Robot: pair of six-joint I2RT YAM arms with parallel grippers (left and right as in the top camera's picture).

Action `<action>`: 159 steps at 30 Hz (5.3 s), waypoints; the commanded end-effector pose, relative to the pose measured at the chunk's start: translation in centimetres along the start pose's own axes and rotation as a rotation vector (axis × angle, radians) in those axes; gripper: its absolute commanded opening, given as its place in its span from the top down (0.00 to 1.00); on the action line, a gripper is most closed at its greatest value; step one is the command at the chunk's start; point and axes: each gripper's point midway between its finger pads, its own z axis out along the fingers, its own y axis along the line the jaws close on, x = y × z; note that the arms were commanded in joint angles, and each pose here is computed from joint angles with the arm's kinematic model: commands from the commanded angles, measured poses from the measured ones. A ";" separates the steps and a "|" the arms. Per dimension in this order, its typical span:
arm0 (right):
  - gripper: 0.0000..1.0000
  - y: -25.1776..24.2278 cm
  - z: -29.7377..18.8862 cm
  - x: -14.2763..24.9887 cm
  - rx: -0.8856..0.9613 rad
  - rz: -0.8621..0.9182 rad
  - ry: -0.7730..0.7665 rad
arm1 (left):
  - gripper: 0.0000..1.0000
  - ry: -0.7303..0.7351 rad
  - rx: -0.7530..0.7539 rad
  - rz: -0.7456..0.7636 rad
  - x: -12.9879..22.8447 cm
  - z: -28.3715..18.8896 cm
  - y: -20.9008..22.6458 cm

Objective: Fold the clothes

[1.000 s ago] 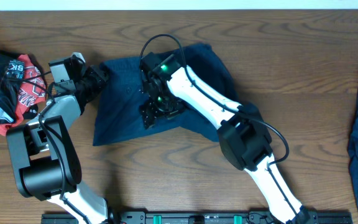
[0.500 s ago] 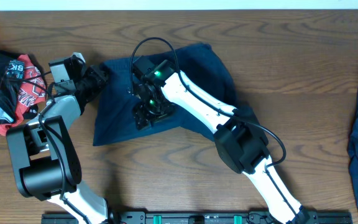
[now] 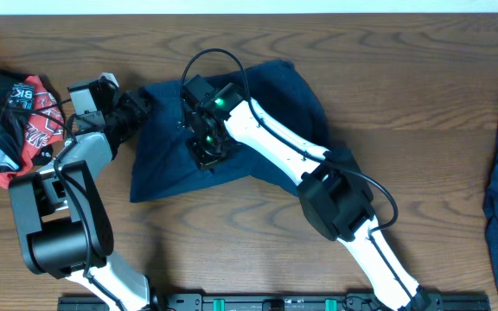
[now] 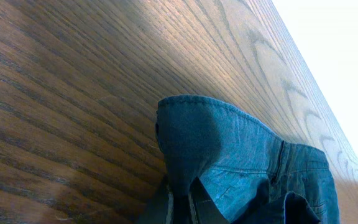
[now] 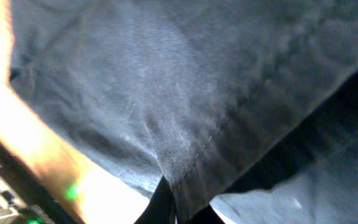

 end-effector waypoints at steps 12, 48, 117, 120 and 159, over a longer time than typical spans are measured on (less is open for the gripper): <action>0.99 -8.5 -25.4 -5.6 0.239 0.189 -0.515 | 0.94 0.017 0.011 0.015 0.0 0.1 -0.3; 0.99 -25.2 -51.9 9.6 0.746 0.559 -0.949 | 0.94 -0.521 0.217 0.344 -3.5 -27.6 -19.4; 0.09 0.0 -2.3 17.2 0.165 -0.582 0.240 | 0.94 -0.226 -0.043 0.210 -3.9 -12.6 -9.6; 0.01 -2.9 -2.9 14.7 0.366 -0.553 0.169 | 0.94 -0.226 -0.044 0.210 -3.9 -12.6 -9.6; 0.18 -4.1 -0.7 7.5 0.638 -0.605 -0.083 | 0.94 -0.225 -0.048 0.251 -3.9 -12.6 -9.6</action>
